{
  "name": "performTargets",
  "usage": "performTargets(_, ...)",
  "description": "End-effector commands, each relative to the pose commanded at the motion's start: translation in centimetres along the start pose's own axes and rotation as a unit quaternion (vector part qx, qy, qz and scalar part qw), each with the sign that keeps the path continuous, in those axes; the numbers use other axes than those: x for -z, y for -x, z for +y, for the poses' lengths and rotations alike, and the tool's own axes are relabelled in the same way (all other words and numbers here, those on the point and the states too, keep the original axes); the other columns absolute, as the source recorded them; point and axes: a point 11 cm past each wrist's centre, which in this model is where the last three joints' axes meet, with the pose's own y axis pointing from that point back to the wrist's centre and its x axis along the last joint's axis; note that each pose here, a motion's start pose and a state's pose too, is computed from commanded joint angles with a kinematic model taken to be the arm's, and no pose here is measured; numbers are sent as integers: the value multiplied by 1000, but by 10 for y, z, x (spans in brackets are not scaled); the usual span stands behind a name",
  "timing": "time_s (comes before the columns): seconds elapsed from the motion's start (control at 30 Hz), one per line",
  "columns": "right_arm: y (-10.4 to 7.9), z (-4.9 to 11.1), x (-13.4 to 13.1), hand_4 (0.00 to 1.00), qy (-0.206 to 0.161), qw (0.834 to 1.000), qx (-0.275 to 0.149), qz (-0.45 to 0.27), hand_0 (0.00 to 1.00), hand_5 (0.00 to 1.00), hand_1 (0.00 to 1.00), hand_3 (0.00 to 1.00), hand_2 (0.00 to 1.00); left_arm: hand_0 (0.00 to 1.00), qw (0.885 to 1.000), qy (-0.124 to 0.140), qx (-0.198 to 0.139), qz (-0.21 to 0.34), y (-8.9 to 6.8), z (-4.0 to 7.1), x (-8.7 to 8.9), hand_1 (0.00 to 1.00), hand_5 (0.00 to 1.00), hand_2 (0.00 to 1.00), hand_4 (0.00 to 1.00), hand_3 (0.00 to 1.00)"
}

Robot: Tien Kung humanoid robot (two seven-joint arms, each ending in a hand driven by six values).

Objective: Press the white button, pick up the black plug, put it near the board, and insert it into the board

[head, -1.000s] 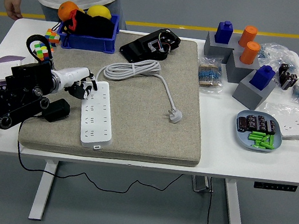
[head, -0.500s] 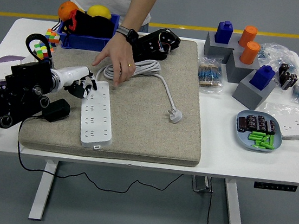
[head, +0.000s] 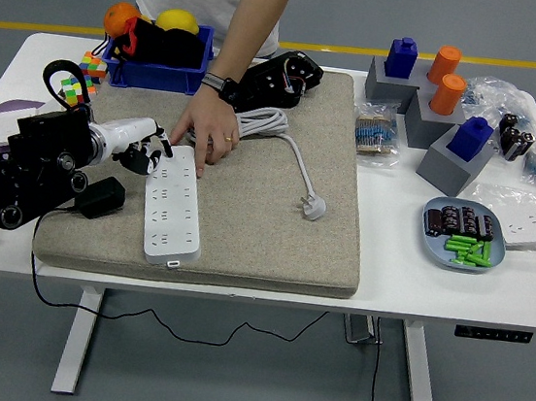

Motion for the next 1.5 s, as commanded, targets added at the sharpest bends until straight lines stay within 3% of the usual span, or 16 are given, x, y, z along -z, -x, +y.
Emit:
performTargets(0.23, 0, 0, -1, 786, 1, 1000, 0, -3, 825, 572, 763, 738, 748, 9, 1000, 5, 8, -4, 7, -1, -3, 28, 2, 127, 237, 659)
performTargets(0.43, 0, 0, -3, 786, 3, 1000, 0, -4, 824, 572, 764, 738, 748, 9, 999, 35, -21, 1, -10, 5, -15, 27, 2, 127, 239, 660)
performTargets(0.73, 3, 0, -5, 786, 2, 1000, 2, -4, 824, 572, 764, 738, 748, 13, 994, 74, -72, 31, -36, 29, -32, 36, 2, 142, 262, 661)
performTargets(0.77, 4, 0, -5, 786, 2, 1000, 2, -5, 824, 572, 764, 738, 748, 57, 993, 77, -76, 37, -37, 33, -32, 46, 2, 158, 185, 653)
performTargets(0.93, 5, 0, -5, 786, 2, 1000, 4, -6, 824, 572, 764, 738, 748, 57, 990, 86, -87, 64, -35, 49, -27, 46, 2, 158, 185, 653)
performTargets(0.97, 5, 0, -5, 786, 2, 1000, 4, -6, 825, 571, 764, 738, 748, 177, 990, 86, -88, 67, -33, 51, -23, 165, 2, 275, 463, 656)
performTargets(1.13, 4, 0, -5, 786, 2, 1000, 3, -6, 825, 571, 764, 738, 748, 177, 989, 75, -95, 82, -19, 60, 0, 165, 2, 275, 463, 656)
performTargets(1.17, 4, 0, -6, 786, 3, 1000, 3, -6, 825, 572, 764, 738, 748, 497, 988, 75, -99, 90, -16, 62, 5, 645, 2, 524, 797, 602)
performTargets(1.33, 4, 0, -5, 786, 2, 1000, 4, -5, 825, 572, 764, 738, 748, 497, 983, 73, -122, 113, -13, 72, 21, 645, 2, 524, 797, 602)
performTargets(1.37, 5, 0, -5, 786, 2, 1000, 4, -5, 824, 572, 762, 738, 747, 751, 982, 72, -126, 117, -13, 74, 24, 813, 30, 669, 932, 507)
performTargets(1.5, 5, 0, -5, 786, 2, 1000, 6, -2, 824, 572, 762, 738, 747, 751, 980, 62, -139, 132, -9, 79, 37, 813, 30, 669, 932, 507)
